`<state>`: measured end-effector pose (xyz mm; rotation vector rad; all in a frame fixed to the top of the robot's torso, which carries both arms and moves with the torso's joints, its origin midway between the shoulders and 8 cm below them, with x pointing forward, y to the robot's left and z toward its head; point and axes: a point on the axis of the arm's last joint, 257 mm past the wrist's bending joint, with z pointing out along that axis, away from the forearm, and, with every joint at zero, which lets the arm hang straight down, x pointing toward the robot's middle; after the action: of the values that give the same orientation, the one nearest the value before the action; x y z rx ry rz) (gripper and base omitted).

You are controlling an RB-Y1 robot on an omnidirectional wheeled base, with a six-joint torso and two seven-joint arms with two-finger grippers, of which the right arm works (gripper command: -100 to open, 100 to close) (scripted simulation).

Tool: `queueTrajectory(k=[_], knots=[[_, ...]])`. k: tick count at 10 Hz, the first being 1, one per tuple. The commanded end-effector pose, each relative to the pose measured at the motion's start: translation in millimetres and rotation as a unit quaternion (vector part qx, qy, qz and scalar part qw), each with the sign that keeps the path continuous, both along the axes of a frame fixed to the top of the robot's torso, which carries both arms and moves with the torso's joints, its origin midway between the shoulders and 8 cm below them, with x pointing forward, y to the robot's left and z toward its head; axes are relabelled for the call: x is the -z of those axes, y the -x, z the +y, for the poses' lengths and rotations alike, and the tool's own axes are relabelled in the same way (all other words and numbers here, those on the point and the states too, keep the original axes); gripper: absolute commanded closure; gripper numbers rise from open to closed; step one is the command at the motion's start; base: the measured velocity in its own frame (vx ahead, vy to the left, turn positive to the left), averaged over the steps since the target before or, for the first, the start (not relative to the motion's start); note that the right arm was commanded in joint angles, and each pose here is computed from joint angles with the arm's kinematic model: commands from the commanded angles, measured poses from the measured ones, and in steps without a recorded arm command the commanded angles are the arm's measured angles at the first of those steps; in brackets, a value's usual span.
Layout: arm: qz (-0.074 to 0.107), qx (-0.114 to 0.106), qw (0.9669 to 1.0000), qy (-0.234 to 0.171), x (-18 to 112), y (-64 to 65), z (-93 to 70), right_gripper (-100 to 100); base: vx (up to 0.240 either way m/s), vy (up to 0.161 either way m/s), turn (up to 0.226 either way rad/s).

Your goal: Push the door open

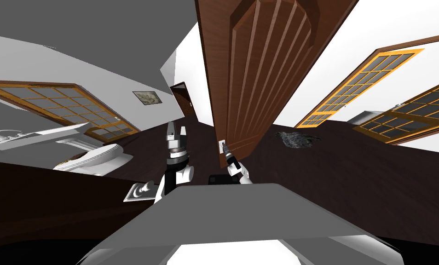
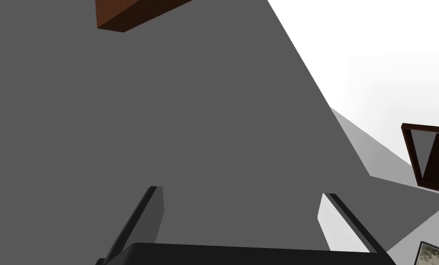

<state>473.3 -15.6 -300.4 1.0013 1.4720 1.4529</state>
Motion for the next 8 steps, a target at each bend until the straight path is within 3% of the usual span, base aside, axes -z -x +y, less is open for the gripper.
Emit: queueTrajectory(k=[1, 5, 8], knots=[[0.000, -0.005, 0.9999, 0.009, 4.2, 6.6, -1.3, 100, 0.092, 0.024, -0.156], [0.002, -0.019, 0.9996, 0.022, 10.8, 24.8, 3.4, 100, 0.169, 0.066, -0.211], [0.003, -0.031, 0.9993, 0.023, 12.3, 42.1, 15.0, 100, 0.206, 0.068, -0.293]])
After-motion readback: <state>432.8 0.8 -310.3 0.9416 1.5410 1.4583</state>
